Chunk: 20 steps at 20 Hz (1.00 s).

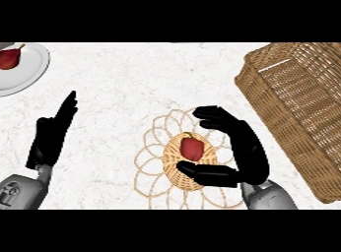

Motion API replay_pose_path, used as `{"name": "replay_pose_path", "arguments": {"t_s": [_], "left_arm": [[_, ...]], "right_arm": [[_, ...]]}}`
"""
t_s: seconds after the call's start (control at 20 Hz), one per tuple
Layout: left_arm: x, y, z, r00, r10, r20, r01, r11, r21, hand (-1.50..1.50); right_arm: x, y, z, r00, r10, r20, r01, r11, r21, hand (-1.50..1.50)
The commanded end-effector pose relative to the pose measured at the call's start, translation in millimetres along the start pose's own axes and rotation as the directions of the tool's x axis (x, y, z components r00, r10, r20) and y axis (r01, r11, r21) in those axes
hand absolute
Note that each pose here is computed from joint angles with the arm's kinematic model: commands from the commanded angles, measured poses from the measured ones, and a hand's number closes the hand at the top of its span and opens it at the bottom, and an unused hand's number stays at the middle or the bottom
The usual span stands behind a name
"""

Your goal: Pick the bell pepper from the placemat and place it in the basket

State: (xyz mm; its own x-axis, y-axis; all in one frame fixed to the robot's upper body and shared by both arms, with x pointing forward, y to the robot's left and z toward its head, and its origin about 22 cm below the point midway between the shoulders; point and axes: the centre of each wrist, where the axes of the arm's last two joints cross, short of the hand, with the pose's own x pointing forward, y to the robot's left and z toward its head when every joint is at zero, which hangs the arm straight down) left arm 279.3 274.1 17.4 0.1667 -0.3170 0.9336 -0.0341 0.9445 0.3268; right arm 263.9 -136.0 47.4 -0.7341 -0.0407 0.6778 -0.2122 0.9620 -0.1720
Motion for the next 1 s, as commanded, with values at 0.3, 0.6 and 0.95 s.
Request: {"name": "replay_pose_path", "arguments": {"t_s": [0.3, 0.6, 0.95], "left_arm": [[-5.5, 12.0, 0.5, 0.997, 0.017, -0.069, -0.016, 1.0, 0.006, 0.0], [-7.4, 9.2, 0.6, 0.997, 0.022, -0.079, -0.02, 1.0, 0.021, 0.0], [-1.1, 15.3, 0.3, 0.998, 0.027, -0.058, -0.028, 1.0, -0.01, 0.0]], "right_arm": [[14.9, -59.3, 26.2, 0.688, 0.694, -0.214, -0.639, 0.718, 0.276, -1.5], [56.4, -58.8, 33.0, 0.557, 0.789, -0.258, -0.492, 0.565, 0.662, -1.5], [151.3, -32.7, 3.1, 0.549, 0.78, -0.3, -0.404, 0.561, 0.722, -1.5]]}}
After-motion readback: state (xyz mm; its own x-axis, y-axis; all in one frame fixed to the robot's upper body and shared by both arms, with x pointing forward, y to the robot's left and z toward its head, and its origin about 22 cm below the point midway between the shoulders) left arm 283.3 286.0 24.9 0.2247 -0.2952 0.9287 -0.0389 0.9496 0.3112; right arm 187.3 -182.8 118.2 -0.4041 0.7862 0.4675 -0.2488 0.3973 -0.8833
